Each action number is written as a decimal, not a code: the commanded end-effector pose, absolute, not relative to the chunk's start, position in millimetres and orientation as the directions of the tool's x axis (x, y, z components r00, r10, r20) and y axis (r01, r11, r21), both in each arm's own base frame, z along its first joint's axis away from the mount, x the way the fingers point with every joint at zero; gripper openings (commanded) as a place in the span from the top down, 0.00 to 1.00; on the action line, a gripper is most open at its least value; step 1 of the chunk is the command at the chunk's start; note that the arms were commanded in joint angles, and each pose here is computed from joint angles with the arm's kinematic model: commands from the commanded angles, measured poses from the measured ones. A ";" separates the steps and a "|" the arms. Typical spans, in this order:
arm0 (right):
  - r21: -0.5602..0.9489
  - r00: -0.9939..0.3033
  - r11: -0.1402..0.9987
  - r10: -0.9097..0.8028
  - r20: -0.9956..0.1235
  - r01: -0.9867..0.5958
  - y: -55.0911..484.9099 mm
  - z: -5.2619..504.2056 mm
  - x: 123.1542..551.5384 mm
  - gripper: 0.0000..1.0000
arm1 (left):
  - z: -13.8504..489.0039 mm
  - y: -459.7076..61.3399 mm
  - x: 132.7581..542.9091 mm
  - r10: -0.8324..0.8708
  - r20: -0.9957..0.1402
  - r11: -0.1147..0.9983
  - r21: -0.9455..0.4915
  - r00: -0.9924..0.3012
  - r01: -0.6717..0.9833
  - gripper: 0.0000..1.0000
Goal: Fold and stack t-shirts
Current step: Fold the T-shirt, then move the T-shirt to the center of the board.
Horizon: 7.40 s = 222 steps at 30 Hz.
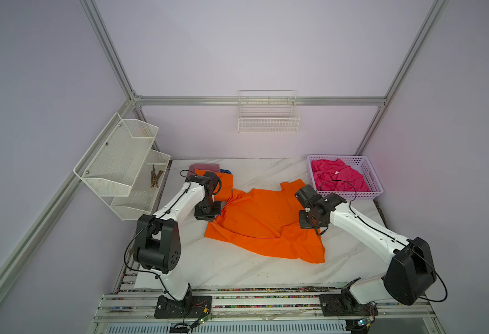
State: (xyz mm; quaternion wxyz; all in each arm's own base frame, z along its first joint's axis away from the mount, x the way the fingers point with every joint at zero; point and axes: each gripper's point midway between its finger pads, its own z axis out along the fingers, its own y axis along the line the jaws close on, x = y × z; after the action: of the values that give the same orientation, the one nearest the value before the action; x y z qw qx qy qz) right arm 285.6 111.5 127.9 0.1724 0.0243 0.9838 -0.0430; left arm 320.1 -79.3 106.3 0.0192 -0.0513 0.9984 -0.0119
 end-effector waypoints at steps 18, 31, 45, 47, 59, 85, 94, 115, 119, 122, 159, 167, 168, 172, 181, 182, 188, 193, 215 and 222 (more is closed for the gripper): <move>-0.092 -0.916 0.990 0.065 -0.396 0.110 109.4 135.8 303.3 1.00 | 72.6 -83.6 334.9 -0.069 0.013 0.998 -0.010 -0.998 -0.069 1.00; -0.100 -0.917 0.989 0.064 -0.394 0.112 112.7 132.0 310.5 0.91 | 81.6 -79.3 357.7 -0.098 -0.056 0.995 0.024 -0.994 -0.099 0.99; -0.121 -0.909 0.985 0.063 -0.411 0.123 114.0 130.0 323.7 1.00 | 90.4 -75.5 369.8 -0.094 -0.097 0.994 0.050 -0.991 -0.099 0.99; -0.136 -0.906 0.983 0.059 -0.419 0.127 111.4 132.7 325.3 1.00 | 91.2 -74.2 368.8 -0.092 -0.095 0.994 0.056 -0.991 -0.098 1.00; -0.181 -0.887 0.968 0.077 -0.455 0.176 83.3 147.8 323.0 1.00 | 87.6 -56.2 352.5 -0.102 -0.059 0.991 0.084 -0.993 -0.106 1.00; -0.174 -0.875 0.978 0.014 -0.483 0.112 86.9 165.3 373.7 1.00 | 75.2 -61.6 343.2 -0.106 0.004 0.994 0.025 -0.994 -0.105 1.00; -0.177 -0.868 0.982 -0.025 -0.497 0.073 98.9 169.3 400.6 1.00 | 69.9 -64.5 340.3 -0.100 0.023 0.995 0.010 -0.995 -0.100 1.00; -0.183 -0.915 0.982 -0.024 -0.402 0.055 95.8 135.4 377.1 1.00 | 68.1 -64.5 340.7 -0.096 0.023 0.995 0.010 -0.995 -0.095 1.00; -0.196 -0.913 0.979 -0.026 -0.406 0.059 90.2 138.4 370.9 1.00 | 67.9 -64.0 340.0 -0.096 0.023 0.995 0.012 -0.995 -0.096 1.00; -0.211 -0.911 0.976 -0.040 -0.410 0.052 89.2 138.0 374.1 1.00 | 65.8 -65.9 341.2 -0.098 0.027 0.995 0.003 -0.995 -0.097 1.00; 0.105 -0.872 0.993 0.003 -0.490 -0.056 170.7 138.7 422.5 0.71 | 153.5 -85.9 421.5 -0.024 -0.385 0.998 -0.057 -0.922 -0.003 0.67; 0.147 -0.893 0.987 0.005 -0.449 -0.068 180.8 124.5 413.5 1.00 | 139.0 -142.9 425.8 0.128 -0.386 0.970 -0.144 -0.914 0.196 1.00; 0.150 -0.898 0.986 -0.002 -0.439 -0.075 183.4 121.0 410.1 1.00 | 134.1 -151.7 422.5 0.152 -0.377 0.962 -0.155 -0.913 0.224 1.00; 0.143 -0.911 0.985 -0.028 -0.413 -0.095 190.6 107.5 399.8 1.00 | 120.1 -179.3 408.7 0.233 -0.358 0.932 -0.185 -0.904 0.313 1.00; 0.099 -0.929 0.991 -0.044 -0.367 -0.086 188.4 81.6 389.1 1.00 | 86.2 -182.2 399.1 0.256 -0.291 0.936 -0.164 -0.922 0.312 1.00; 0.094 -0.929 0.992 -0.041 -0.369 -0.081 187.0 81.1 388.7 1.00 | 83.8 -178.8 399.6 0.254 -0.287 0.941 -0.147 -0.924 0.304 1.00; 0.093 -0.935 0.994 -0.020 -0.355 -0.057 184.2 69.7 385.2 1.00 | 63.5 -163.2 400.8 0.237 -0.242 0.964 -0.064 -0.941 0.260 1.00; 0.090 -0.936 0.995 -0.017 -0.350 -0.051 182.4 64.0 382.2 1.00 | 51.8 -155.1 398.7 0.227 -0.227 0.971 -0.026 -0.947 0.238 1.00; 0.045 -0.959 0.998 -0.019 -0.282 -0.033 173.9 32.2 371.5 1.00 | 2.6 -147.4 377.5 0.190 -0.122 0.981 -0.021 -0.974 0.194 1.00; 0.011 -0.967 0.999 -0.029 -0.254 -0.033 166.8 28.4 364.1 1.00 | -2.5 -140.8 348.9 0.138 -0.072 0.990 -0.005 -0.988 0.139 1.00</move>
State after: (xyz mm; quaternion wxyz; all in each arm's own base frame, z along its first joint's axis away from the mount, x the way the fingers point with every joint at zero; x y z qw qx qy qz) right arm 371.6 173.9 36.2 0.1420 -0.0178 0.9894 0.0264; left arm 384.7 -151.2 23.9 0.0973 0.0858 0.9912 -0.0262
